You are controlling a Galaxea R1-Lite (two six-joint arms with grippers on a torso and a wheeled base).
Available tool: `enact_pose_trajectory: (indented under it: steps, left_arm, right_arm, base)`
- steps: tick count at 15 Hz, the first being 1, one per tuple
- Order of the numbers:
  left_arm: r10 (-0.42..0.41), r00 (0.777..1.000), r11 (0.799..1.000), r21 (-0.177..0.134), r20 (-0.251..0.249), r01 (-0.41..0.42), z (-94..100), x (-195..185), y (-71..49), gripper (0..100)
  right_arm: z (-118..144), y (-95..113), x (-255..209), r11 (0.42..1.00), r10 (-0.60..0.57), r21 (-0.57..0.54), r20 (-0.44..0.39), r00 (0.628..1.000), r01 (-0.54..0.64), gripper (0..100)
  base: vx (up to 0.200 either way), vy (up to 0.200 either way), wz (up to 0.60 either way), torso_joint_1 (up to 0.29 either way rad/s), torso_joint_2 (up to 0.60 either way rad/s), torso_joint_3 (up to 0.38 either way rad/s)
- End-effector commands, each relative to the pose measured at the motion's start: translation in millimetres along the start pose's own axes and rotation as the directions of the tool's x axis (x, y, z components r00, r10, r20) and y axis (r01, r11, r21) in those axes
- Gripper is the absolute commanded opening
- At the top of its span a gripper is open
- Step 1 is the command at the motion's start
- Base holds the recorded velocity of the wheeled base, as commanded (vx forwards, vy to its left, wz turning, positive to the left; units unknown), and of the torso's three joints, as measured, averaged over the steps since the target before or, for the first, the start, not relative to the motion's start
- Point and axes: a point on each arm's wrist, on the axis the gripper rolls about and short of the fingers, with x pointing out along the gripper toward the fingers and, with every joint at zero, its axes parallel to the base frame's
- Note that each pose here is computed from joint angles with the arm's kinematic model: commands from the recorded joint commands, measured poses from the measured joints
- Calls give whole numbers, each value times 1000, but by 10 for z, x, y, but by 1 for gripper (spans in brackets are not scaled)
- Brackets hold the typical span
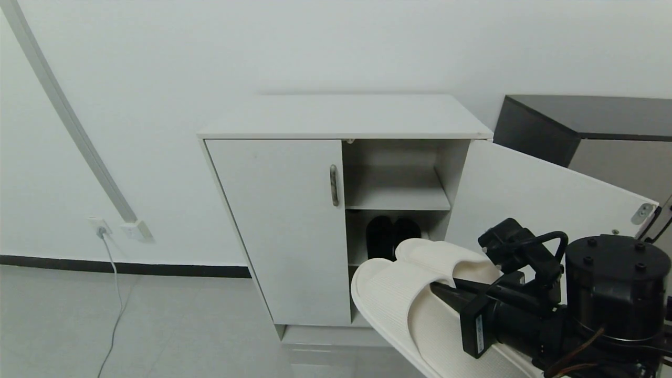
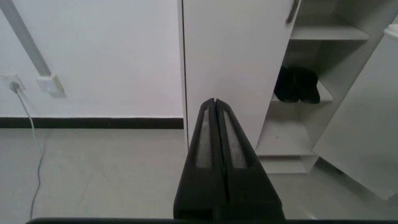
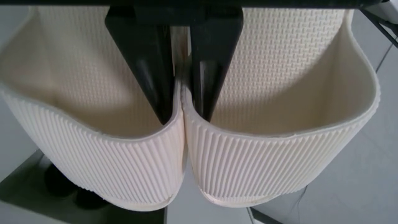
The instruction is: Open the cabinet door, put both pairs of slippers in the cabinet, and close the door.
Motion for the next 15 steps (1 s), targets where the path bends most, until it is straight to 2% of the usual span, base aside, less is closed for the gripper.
enact_pose_trajectory:
  steps: [1, 7, 12, 15]
  left_arm:
    - [1, 1000, 1000, 0, -2, -1, -2, 0, 0, 0]
    - [1, 1000, 1000, 0, -2, -1, -2, 0, 0, 0]
    - [0, 1000, 1000, 0, -2, 0, -2, 0, 0, 0]
    - [0, 1000, 1000, 0, -2, 0, -2, 0, 0, 0]
  right_arm:
    - [-4, 6, 3, 1000, 2, -1, -2, 1000, -2, 0]
    - [-24, 25, -8, 1000, 10, -22, -7, 1000, -10, 0]
    - [-28, 24, -9, 1000, 10, -23, -8, 1000, -10, 0]
    - [-36, 23, -11, 1000, 10, -22, -11, 1000, -10, 0]
  base:
    - [0, 0, 0, -139, 466, 334]
    - [0, 0, 0, -106, 457, 350]
    - [0, 0, 0, -40, 439, 405]
    - [0, 0, 0, 1, 185, 181]
